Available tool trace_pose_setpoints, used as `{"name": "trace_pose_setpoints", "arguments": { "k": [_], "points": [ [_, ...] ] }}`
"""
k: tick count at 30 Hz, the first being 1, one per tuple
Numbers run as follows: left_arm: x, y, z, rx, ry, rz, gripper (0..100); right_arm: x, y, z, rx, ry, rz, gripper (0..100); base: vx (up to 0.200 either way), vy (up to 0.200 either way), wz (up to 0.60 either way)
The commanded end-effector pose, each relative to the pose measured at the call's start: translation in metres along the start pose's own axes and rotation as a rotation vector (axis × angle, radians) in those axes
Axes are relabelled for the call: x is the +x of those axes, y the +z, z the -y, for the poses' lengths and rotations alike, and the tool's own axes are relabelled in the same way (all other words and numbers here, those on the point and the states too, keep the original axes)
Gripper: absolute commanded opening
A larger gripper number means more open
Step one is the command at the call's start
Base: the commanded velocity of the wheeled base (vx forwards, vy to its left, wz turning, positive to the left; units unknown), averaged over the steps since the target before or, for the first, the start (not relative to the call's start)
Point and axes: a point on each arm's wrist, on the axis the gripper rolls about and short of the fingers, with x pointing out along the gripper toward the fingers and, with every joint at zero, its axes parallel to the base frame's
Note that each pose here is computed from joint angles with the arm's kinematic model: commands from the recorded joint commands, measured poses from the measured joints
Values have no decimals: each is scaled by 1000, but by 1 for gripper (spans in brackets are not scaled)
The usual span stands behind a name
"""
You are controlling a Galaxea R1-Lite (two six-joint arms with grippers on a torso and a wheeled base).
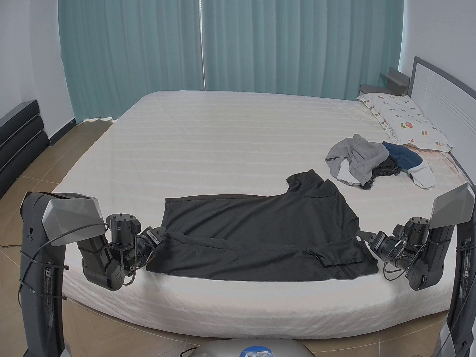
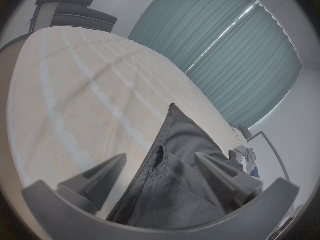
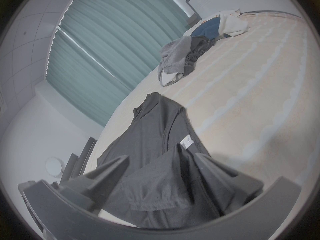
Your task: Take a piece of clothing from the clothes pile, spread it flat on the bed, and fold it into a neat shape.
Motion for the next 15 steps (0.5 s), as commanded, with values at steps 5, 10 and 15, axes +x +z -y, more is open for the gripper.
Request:
{"name": "trace_pose_setpoints", "arguments": {
  "k": [5,10,15],
  "points": [
    [-2,7,1,-94,-4,24,100,1,17,-7,92,4,97,100,0,0,0],
    [-28,26,4,-116,-13,51,100,-16,27,-24,82,28,125,100,0,0,0],
    [-55,31,3,-140,3,53,100,-28,32,-35,64,47,142,100,0,0,0]
  ]
}}
